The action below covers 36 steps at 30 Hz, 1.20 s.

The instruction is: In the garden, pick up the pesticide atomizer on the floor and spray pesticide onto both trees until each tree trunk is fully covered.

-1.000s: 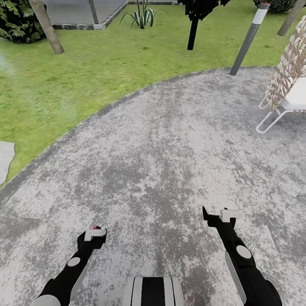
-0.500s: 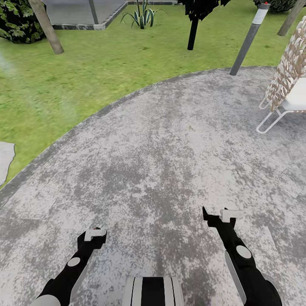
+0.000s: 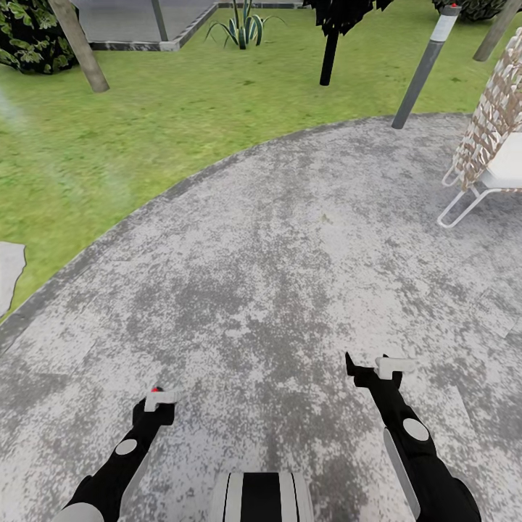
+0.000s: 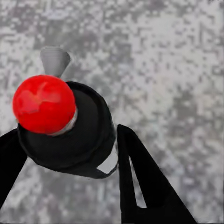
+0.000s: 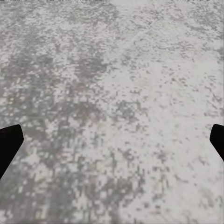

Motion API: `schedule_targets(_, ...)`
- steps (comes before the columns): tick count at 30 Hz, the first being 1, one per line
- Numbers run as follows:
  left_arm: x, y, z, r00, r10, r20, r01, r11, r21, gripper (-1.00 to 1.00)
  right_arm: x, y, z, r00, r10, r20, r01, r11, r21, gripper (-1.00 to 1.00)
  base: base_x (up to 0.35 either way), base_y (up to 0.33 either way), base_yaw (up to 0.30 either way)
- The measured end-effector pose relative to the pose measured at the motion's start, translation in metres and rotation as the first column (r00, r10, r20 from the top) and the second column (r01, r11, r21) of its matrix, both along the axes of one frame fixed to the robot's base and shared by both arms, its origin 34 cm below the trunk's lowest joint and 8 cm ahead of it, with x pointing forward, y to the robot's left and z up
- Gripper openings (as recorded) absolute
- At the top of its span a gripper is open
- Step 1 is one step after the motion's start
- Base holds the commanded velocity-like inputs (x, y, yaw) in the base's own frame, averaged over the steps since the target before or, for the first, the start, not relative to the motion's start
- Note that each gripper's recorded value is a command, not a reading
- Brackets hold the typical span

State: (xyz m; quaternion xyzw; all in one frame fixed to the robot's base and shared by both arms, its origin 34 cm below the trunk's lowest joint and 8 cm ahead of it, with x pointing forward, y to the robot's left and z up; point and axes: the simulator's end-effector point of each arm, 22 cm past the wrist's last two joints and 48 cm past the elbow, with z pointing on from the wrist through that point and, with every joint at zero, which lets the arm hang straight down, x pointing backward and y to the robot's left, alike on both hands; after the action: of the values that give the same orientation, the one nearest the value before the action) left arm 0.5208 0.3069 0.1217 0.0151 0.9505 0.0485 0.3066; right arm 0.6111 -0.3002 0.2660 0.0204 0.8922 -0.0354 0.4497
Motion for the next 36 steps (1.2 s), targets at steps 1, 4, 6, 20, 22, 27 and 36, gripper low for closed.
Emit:
schedule_targets(1,0.0,0.0,0.0,1.0,-0.001,0.0,0.001,1.0,0.001,-1.0,0.0,0.0,0.0,1.0,0.0,0.0,0.0,1.0,0.0,1.0,0.0,0.0,0.0)
schedule_targets(4,0.001,0.001,0.001,1.0,0.001,0.004,-0.001,1.0,0.001,-1.0,0.0,0.0,0.0,1.0,0.0,0.0,0.0,1.0,0.0,1.0,0.0,0.0,0.0)
schedule_targets(6,0.002,0.001,0.001,1.0,0.002,0.006,-0.002,1.0,0.001,-1.0,0.0,0.0,0.0,1.0,0.0,0.0,0.0,1.0,0.0,1.0,0.0,0.0,0.0)
schedule_targets(20,0.004,0.0,0.002,1.0,0.0,0.01,0.0,1.0,0.0,-1.0,-0.001,0.0,-0.001,1.0,0.001,-0.002,-0.001,1.0,-0.001,1.0,0.0,0.0,0.0)
schedule_targets(22,0.004,0.0,0.002,1.0,-0.001,0.011,0.001,1.0,0.0,-1.0,-0.001,0.0,-0.001,1.0,0.001,-0.003,-0.001,1.0,-0.001,1.0,0.0,0.0,0.0)
schedule_targets(27,0.005,0.001,0.004,1.0,0.002,0.013,-0.002,1.0,0.001,-1.0,0.0,-0.001,0.001,1.0,0.001,0.0,-0.001,1.0,-0.001,1.0,0.0,0.0,0.0)
schedule_targets(36,0.019,0.001,0.022,0.999,0.002,0.051,-0.002,1.0,0.002,-1.0,0.008,0.0,0.022,0.999,0.001,0.038,-0.001,1.0,-0.001,1.0,0.0,0.0,0.0)
